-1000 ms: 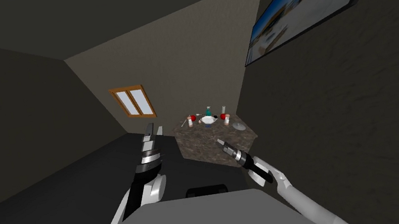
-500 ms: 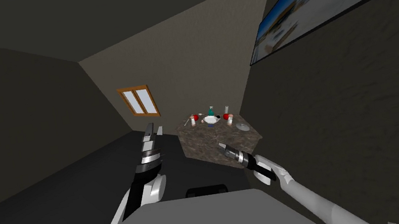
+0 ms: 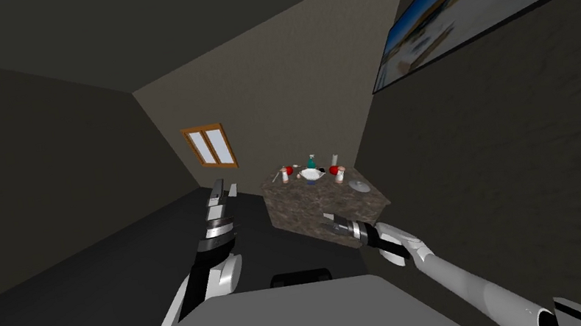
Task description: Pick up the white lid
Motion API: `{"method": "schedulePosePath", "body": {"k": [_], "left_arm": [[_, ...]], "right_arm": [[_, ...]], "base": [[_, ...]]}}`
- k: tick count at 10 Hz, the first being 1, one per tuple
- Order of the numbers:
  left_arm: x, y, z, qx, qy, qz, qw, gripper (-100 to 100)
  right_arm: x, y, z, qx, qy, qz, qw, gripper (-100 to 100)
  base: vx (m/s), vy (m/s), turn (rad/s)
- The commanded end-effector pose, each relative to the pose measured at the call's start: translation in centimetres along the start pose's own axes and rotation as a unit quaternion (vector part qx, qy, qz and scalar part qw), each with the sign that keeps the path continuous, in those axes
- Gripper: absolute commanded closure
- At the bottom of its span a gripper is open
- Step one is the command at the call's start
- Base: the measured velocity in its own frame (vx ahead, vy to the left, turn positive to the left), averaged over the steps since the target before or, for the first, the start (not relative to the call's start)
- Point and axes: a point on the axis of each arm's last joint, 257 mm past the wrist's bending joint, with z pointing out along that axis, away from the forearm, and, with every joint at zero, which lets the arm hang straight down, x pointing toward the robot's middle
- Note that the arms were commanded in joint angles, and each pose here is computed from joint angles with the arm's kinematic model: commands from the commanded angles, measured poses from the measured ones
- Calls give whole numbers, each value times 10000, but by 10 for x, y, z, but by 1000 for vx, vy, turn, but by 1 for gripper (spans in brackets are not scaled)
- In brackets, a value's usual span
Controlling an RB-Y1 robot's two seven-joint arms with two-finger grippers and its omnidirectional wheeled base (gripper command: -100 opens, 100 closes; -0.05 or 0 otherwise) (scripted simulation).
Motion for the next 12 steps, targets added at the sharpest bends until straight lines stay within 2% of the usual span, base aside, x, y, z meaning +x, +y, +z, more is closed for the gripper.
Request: {"method": "schedulePosePath", "body": {"k": [1,2,3,4,5,6,7,8,9,10,11,12], "left_arm": [[0,0,0,0,0,0,10000,0],[0,0,0,0,0,0,10000,0],[0,0,0,0,0,0,10000,0],[0,0,0,0,0,0,10000,0],[0,0,0,0,0,0,10000,0],[0,0,0,0,0,0,10000,0],[0,0,0,0,0,0,10000,0],[0,0,0,0,0,0,10000,0],[0,0,0,0,0,0,10000,0],[0,0,0,0,0,0,10000,0],[0,0,0,0,0,0,10000,0],[0,0,0,0,0,0,10000,0]], "right_arm": [[17,-9,-16,-37,477,-251,9985,-100],[22,-18,-23,81,536,-221,9983,-100],[33,-23,-37,20,956,-449,9944,-100],[37,-32,-45,137,1029,-432,9937,-100],[38,-33,-46,151,1035,-428,9936,-100],[49,-44,-68,173,1492,-625,9867,-100],[50,-49,-73,237,1528,-617,9860,-100],[58,-59,-96,257,1952,-794,9772,-100],[59,-65,-103,342,2008,-788,9759,-100],[68,-76,-127,401,2406,-897,9656,-100],[65,-80,-135,459,2467,-934,9635,-100],[68,-93,-163,551,2861,-1043,9509,-100]], "base": [[-1,17,107],[3,16,99],[9,18,168],[9,11,65],[3,6,-21],[1,10,131],[4,4,93],[7,6,109],[7,1,82],[7,-1,134],[7,-5,82],[10,-8,144]]}}
